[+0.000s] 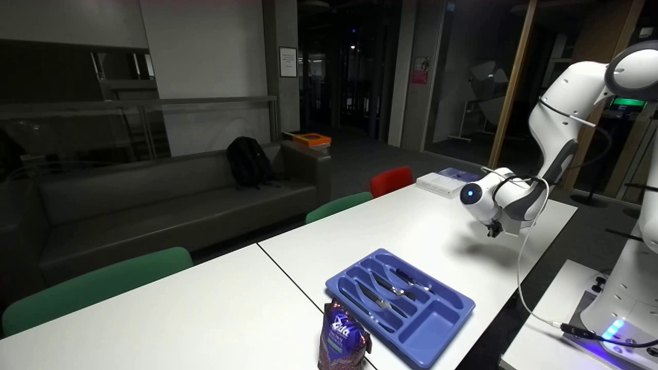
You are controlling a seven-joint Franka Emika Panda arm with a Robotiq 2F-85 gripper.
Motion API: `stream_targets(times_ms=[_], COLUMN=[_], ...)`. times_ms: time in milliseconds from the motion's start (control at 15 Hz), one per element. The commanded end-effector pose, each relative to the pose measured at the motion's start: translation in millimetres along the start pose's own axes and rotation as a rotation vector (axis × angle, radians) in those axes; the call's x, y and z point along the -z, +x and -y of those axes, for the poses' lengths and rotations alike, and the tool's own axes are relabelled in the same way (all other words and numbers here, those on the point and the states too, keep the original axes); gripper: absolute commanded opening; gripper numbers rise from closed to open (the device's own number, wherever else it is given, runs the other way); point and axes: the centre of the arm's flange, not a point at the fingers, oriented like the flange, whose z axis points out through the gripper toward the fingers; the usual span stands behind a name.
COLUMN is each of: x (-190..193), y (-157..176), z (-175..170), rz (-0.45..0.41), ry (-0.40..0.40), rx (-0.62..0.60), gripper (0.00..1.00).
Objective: Pick up the white plate from the table and move it slightly to the right.
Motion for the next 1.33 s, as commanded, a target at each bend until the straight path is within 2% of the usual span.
stream_targets(times_ms=[0,467,1000,1267], x=[-1.1,-17.4,-67.5,-86.4], y=[0.3,5.3,17.3,22.0], z=[-0.5,-12.7,-58.5,-75.6], rz=[-0.001,0.024,0.090,0.128], ry=[0.006,0.055,0.159,0.186], rx=[-0.006,-0.045,-0.179,-0.213], gripper=[0.02,0.02,0.02,0.02])
